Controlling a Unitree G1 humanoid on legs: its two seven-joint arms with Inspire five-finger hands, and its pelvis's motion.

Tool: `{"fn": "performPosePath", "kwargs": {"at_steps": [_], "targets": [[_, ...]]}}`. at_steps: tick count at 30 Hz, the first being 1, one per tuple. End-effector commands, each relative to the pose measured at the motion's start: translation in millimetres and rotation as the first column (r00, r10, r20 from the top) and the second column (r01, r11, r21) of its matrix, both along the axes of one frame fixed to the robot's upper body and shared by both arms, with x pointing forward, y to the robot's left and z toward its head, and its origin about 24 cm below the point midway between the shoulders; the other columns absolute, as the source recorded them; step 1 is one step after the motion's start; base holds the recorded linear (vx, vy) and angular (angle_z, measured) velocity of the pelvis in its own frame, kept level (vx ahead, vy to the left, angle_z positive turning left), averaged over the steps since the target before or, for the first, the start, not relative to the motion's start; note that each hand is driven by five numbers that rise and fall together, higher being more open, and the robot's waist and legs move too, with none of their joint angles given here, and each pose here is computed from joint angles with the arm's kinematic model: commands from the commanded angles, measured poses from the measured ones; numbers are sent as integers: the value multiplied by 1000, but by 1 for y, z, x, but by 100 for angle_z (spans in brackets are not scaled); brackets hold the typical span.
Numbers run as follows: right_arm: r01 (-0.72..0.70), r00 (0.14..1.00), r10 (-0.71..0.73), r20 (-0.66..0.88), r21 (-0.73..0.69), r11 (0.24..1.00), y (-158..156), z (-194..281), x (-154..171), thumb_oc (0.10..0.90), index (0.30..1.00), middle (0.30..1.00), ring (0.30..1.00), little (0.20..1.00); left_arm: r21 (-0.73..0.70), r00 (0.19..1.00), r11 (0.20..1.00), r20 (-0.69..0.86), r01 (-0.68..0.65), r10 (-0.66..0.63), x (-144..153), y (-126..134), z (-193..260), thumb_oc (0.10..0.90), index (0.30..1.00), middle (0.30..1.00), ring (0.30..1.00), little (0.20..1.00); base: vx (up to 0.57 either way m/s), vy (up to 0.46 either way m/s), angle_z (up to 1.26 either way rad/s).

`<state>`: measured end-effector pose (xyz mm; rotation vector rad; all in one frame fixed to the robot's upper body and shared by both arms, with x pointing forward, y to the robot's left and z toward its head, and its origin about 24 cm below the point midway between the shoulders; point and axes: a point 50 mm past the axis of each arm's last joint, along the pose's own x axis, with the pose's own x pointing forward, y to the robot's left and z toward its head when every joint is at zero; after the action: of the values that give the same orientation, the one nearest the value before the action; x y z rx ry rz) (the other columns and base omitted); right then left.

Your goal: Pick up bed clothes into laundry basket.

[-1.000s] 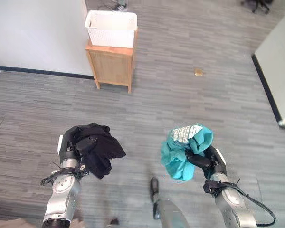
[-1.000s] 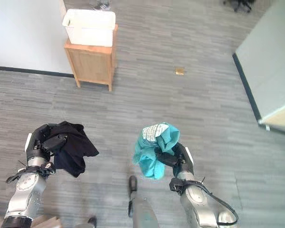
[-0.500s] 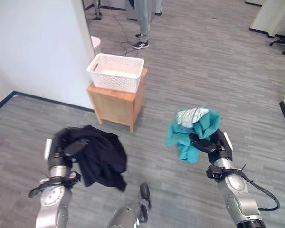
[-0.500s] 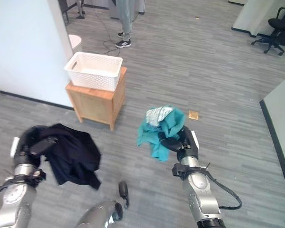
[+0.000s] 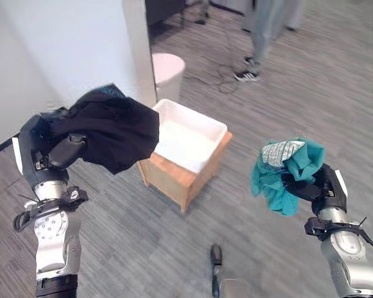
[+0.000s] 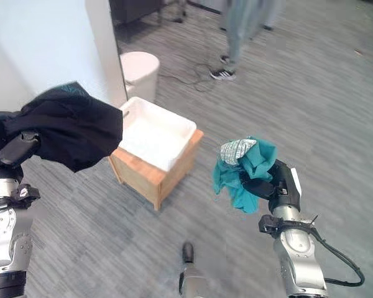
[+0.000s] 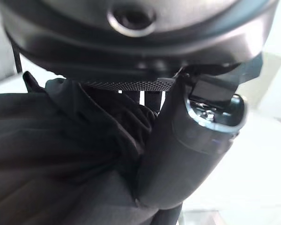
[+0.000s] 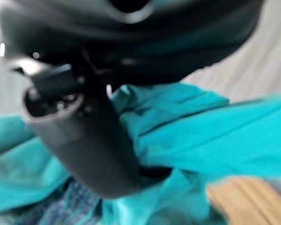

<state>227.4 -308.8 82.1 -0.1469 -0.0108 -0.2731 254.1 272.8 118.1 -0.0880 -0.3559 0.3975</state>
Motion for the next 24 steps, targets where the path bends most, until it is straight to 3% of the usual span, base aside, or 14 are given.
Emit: {"fn": "performPosePath", "kwargs": {"at_steps": [1,7,10,13,19,24], "targets": [[-48,899,99,426,-128,991,0,107,26,400,300,300,300,300,228,957,970,251,87,-144,-6,-13,67,400,300,300,300,300,195,-254,94],[-1,881,108,460,-226,974,-14,139,29,400,300,300,300,300,122,961,989,250,85,-114,-12,-10,53,400,300,300,300,300,127,-313,90],[94,867,54,495,-271,958,-31,156,17,400,300,300,300,300,112,957,987,257,111,-137,-5,-18,56,400,300,300,300,300,-24,-104,110],[80,871,91,483,-323,943,-27,162,20,400,300,300,300,300,149,957,982,248,118,-152,-6,-18,57,400,300,300,300,300,-20,-60,117],[51,886,117,449,-344,937,-26,163,28,400,300,300,300,300,172,961,978,226,120,-158,-21,-15,52,400,300,300,300,300,53,0,-1],[-13,895,199,400,-423,906,-7,168,47,400,300,300,300,300,154,970,977,168,149,-174,-28,-15,40,400,300,300,300,300,53,9,6]]}}
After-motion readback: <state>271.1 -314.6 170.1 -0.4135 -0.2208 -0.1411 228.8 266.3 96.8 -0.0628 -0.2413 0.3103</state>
